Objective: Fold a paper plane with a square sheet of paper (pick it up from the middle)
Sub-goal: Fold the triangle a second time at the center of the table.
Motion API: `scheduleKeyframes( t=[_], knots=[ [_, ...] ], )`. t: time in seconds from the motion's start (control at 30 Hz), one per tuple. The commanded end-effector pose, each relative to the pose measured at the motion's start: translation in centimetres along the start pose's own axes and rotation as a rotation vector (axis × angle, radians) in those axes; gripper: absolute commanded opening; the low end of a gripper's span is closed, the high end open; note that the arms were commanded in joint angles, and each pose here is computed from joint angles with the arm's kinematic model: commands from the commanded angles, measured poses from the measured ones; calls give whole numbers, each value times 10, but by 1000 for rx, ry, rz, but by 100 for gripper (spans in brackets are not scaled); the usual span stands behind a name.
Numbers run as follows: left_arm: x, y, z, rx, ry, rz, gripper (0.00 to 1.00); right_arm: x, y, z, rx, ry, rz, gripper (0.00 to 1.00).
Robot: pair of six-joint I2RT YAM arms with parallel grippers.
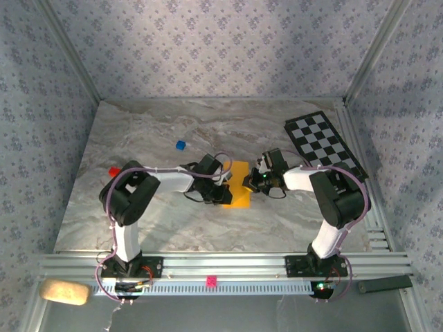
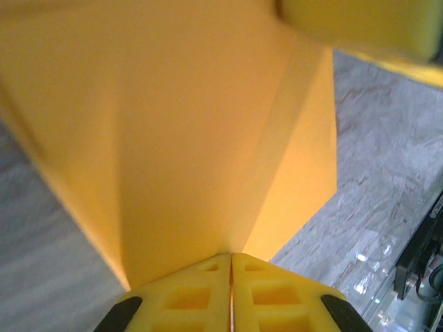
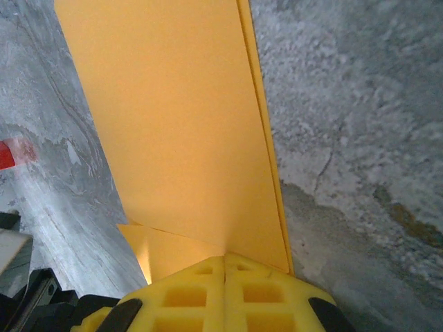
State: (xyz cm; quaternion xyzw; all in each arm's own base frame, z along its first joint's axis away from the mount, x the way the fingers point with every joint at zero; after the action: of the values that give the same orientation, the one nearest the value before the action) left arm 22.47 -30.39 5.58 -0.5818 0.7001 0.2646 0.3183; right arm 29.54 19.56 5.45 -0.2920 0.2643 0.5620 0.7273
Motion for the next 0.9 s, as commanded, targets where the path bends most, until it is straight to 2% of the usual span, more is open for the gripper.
scheduleKeyframes(
  t=[0.0,0.13,0.3,0.4,0.6,0.87],
  knots=[
    [-4,31,22,-43,-79,89,8,3,15,-34,63,133,44,2],
    [-14,29,11,-5,-53,59,7,3,14,-33,63,129,39,2],
    [-38,2,-33,84,61,-86,6,3,13,-31,63,123,36,2],
    [-39,-13,-42,107,68,-115,6,3,12,-29,61,120,33,2],
    [-12,-26,-22,59,14,-58,2,2,10,-26,58,115,28,2],
    [7,-6,13,4,-55,21,0,-6,-3,-3,-13,49,-5,4]
  ],
)
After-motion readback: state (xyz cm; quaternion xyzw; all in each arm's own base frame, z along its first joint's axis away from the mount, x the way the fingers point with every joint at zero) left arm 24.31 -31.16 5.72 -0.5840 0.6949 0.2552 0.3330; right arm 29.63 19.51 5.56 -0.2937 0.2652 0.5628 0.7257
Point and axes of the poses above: each hand's point on the last joint's axis, 136 mm out from that joint toward the fingers, its own x axis out along the fingers, its own z axis along the line the jaws close on, y = z × x, the point moved 5 cm from there along -x, back along the fingers, and after that the axes turned 7 degrees about -x, right-handed, at the moved point
